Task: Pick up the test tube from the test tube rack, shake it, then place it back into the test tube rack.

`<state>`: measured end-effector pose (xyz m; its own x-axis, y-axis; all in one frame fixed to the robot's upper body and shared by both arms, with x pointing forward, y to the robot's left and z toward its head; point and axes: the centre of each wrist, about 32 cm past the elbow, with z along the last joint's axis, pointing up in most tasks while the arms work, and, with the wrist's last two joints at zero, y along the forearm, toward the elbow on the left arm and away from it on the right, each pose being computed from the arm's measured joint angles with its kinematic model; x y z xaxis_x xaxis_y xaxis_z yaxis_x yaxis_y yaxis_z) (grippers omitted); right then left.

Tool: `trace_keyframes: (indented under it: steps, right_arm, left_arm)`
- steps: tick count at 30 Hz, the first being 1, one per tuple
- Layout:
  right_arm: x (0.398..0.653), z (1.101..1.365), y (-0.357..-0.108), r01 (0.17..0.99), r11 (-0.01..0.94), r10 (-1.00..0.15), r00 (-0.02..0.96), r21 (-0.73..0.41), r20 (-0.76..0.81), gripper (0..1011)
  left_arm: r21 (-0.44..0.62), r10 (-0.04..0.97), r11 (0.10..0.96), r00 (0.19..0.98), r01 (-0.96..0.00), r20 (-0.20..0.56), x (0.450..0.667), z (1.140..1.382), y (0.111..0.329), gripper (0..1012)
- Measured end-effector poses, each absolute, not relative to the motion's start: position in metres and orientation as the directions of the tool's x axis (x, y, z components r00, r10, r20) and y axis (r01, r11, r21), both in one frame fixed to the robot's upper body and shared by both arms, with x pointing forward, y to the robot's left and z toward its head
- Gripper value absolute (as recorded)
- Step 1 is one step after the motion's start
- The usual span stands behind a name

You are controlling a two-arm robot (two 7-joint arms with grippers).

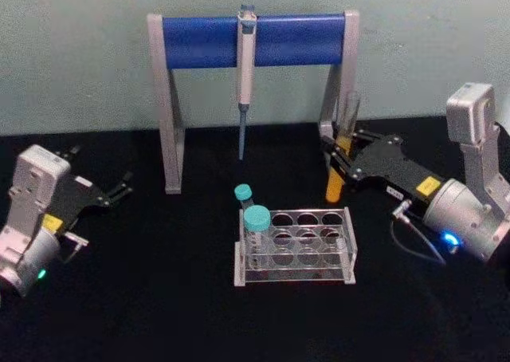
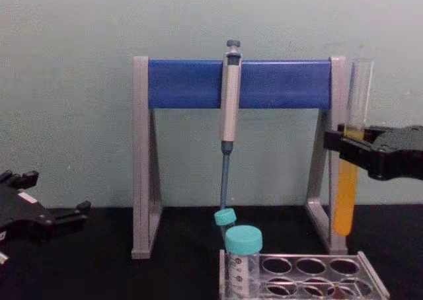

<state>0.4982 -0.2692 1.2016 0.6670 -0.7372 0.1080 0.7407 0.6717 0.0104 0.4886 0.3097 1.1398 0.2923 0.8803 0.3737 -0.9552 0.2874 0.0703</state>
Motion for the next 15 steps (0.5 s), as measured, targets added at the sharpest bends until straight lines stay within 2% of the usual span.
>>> trace_keyframes:
  steps: [8, 15]
  right_arm:
    - [0.481, 1.199, -0.262, 0.706, 0.708, -0.703, 0.704, 0.004, 0.103, 232]
    - [0.48, 1.197, -0.249, 0.672, 0.741, -0.669, 0.737, 0.001, 0.094, 232]
  left_arm:
    - [0.07, 0.88, 0.287, 0.292, -0.955, 0.374, 0.489, 1.14, 0.31, 1001]
    - [0.07, 0.88, 0.287, 0.292, -0.955, 0.374, 0.489, 1.14, 0.31, 1001]
